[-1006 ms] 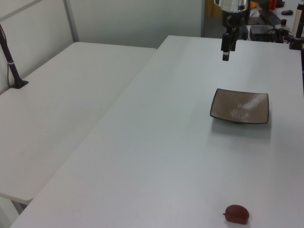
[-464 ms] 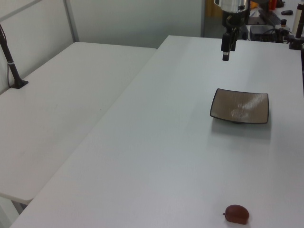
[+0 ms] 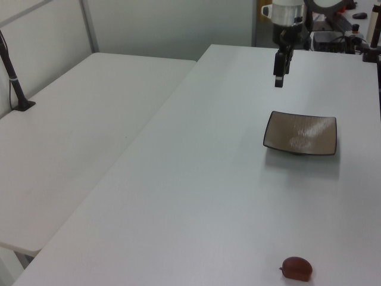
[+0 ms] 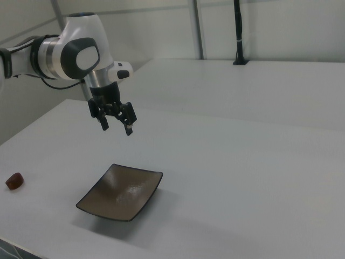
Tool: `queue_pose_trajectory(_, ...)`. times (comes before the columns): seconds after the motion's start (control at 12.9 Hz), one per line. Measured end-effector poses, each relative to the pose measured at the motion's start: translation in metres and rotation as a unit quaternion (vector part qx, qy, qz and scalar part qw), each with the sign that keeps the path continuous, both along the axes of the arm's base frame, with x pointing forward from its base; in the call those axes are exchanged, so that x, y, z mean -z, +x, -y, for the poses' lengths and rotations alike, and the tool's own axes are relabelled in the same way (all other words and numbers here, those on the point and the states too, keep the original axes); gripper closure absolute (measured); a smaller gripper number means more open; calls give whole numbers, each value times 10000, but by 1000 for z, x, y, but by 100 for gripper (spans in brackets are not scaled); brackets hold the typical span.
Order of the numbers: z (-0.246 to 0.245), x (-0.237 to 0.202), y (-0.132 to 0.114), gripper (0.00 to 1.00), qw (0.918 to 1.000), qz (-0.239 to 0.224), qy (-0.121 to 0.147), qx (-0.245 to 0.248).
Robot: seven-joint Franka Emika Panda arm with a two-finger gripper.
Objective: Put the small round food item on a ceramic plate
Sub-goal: 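Move the open gripper from the plate toward the reddish-brown food item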
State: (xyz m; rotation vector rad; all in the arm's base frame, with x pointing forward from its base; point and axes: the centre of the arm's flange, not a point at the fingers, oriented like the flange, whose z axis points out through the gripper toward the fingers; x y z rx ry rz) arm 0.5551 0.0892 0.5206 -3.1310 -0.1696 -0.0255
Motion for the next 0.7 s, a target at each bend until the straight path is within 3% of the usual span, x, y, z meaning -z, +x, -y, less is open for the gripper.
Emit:
queue_pose_trajectory(0.39,-80,15,-10,0,9986,-16,50,-534)
queue_pose_trajectory(0.7,-159,24,-29,0,9941,103,238,-1057)
